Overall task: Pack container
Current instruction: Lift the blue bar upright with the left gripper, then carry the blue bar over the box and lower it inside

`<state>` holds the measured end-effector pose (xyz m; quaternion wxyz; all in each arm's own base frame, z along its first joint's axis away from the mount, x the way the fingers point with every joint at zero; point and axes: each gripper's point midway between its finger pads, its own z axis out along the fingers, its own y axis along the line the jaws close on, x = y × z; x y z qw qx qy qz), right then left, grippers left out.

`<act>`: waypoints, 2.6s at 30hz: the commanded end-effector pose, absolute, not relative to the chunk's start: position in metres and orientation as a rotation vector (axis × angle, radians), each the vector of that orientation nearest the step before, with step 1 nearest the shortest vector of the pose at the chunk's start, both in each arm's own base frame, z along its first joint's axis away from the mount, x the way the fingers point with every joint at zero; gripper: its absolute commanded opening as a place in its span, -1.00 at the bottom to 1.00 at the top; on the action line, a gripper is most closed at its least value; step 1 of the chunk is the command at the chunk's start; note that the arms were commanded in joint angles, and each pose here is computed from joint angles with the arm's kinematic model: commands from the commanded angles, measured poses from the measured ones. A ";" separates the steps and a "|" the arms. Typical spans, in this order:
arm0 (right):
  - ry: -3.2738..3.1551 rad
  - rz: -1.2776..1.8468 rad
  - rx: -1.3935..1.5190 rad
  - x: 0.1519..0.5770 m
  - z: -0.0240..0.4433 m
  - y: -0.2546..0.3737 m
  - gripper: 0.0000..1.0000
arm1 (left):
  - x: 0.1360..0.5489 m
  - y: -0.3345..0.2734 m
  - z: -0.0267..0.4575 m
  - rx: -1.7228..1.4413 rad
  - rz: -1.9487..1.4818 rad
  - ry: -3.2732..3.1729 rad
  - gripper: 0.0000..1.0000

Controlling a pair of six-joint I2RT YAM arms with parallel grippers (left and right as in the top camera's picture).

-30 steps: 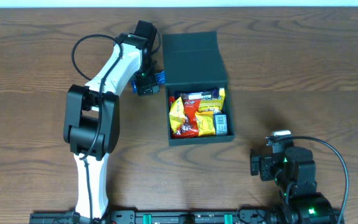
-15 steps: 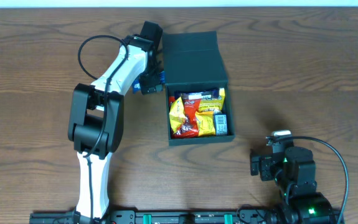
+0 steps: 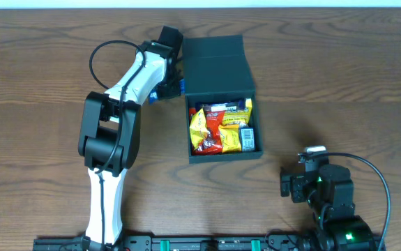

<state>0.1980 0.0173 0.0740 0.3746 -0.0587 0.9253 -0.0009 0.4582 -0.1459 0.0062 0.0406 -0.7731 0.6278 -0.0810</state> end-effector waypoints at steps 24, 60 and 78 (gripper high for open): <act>2.367 -0.013 -0.133 0.198 0.074 0.014 0.99 | 0.465 -0.139 0.011 -2.296 -0.261 1.975 -0.67; 2.367 -0.013 -0.132 0.198 0.074 0.014 0.99 | 0.483 -0.070 0.104 -2.026 -0.241 1.827 -0.70; 2.367 -0.013 -0.132 0.198 0.074 0.014 0.99 | 0.468 -0.110 0.148 -1.913 -0.466 2.053 -0.70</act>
